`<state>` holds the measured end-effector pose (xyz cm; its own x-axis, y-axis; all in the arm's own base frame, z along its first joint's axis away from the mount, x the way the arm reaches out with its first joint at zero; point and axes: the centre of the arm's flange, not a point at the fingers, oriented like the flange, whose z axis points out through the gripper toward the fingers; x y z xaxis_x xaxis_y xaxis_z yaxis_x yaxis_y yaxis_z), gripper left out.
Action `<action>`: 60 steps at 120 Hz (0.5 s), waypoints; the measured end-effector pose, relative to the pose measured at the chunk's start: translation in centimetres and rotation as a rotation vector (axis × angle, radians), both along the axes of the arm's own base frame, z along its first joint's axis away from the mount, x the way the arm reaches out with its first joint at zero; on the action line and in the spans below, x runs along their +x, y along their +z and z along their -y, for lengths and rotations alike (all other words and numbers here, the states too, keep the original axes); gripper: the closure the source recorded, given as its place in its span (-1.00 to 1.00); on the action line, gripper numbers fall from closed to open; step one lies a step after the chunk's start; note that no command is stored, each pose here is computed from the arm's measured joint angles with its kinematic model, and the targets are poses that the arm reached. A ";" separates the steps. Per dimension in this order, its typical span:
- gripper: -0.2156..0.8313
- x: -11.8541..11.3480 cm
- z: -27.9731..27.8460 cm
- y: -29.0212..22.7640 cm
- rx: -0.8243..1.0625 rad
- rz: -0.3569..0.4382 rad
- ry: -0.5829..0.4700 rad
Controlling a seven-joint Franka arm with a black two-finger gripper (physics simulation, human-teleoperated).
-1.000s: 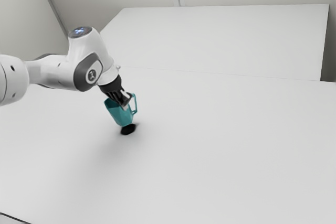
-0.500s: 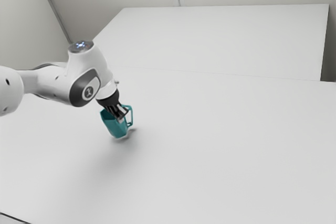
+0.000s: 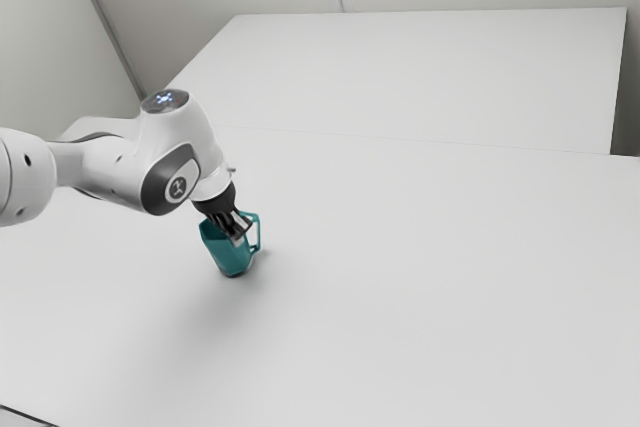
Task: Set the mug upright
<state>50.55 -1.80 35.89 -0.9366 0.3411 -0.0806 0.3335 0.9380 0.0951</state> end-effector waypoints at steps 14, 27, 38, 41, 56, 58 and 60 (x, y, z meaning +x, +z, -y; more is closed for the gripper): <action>0.60 -0.1 -0.1 0.1 0.001 0.000 0.000; 0.15 -0.2 0.0 0.6 0.005 0.007 -0.001; -0.11 -0.3 0.1 1.6 0.008 0.021 -0.004; -0.16 -0.4 0.1 1.9 0.009 0.024 -0.004; -0.35 -0.7 0.8 3.7 0.015 0.047 -0.018; -0.37 -0.8 0.9 4.0 0.016 0.051 -0.019; -0.39 -0.8 1.1 4.2 0.016 0.053 -0.022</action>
<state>49.70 -2.87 40.08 -0.9234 0.3633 -0.1242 0.3481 0.9286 0.1284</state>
